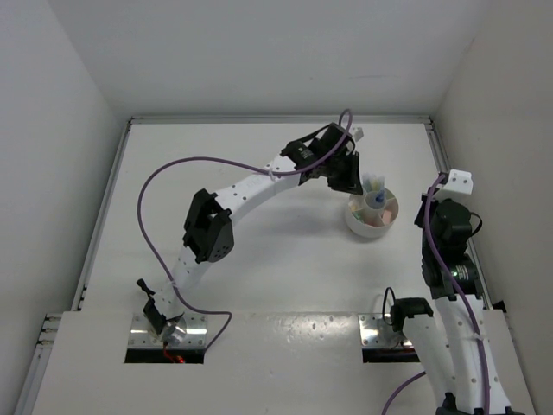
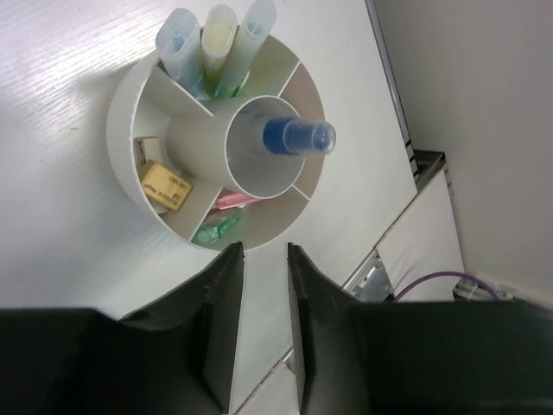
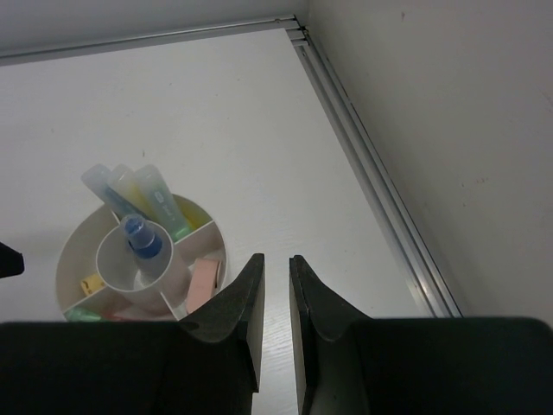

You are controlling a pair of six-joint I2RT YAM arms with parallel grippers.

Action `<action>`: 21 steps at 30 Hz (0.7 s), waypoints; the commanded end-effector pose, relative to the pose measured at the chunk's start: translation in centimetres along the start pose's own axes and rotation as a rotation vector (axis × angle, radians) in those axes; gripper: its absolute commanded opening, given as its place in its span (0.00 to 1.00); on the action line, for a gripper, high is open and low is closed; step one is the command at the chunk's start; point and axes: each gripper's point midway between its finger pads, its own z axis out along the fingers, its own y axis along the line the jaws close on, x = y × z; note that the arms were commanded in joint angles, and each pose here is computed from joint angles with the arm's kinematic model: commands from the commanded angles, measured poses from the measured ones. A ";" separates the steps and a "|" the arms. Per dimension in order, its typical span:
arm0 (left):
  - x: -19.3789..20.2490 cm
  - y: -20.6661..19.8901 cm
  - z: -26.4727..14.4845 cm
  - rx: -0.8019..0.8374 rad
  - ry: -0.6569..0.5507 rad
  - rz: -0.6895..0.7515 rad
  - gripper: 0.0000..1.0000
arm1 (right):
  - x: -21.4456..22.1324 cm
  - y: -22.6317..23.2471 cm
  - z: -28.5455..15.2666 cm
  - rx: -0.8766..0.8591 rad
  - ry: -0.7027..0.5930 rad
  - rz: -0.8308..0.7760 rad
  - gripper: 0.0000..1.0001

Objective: Sort the stationery into containers
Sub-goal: Reset both arms

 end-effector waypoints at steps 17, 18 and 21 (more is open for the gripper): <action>3.0 20.0 -26.2 -0.699 -0.473 0.131 0.98 | 0.2 6.2 1.7 -0.298 0.134 -0.071 1.00; 3.0 21.8 -27.8 -0.734 -0.502 0.103 1.00 | -0.7 6.7 1.8 -0.319 0.099 -0.062 1.00; 4.2 23.7 -30.5 -0.762 -0.537 0.104 1.00 | -1.7 7.1 1.7 -0.342 0.058 -0.035 1.00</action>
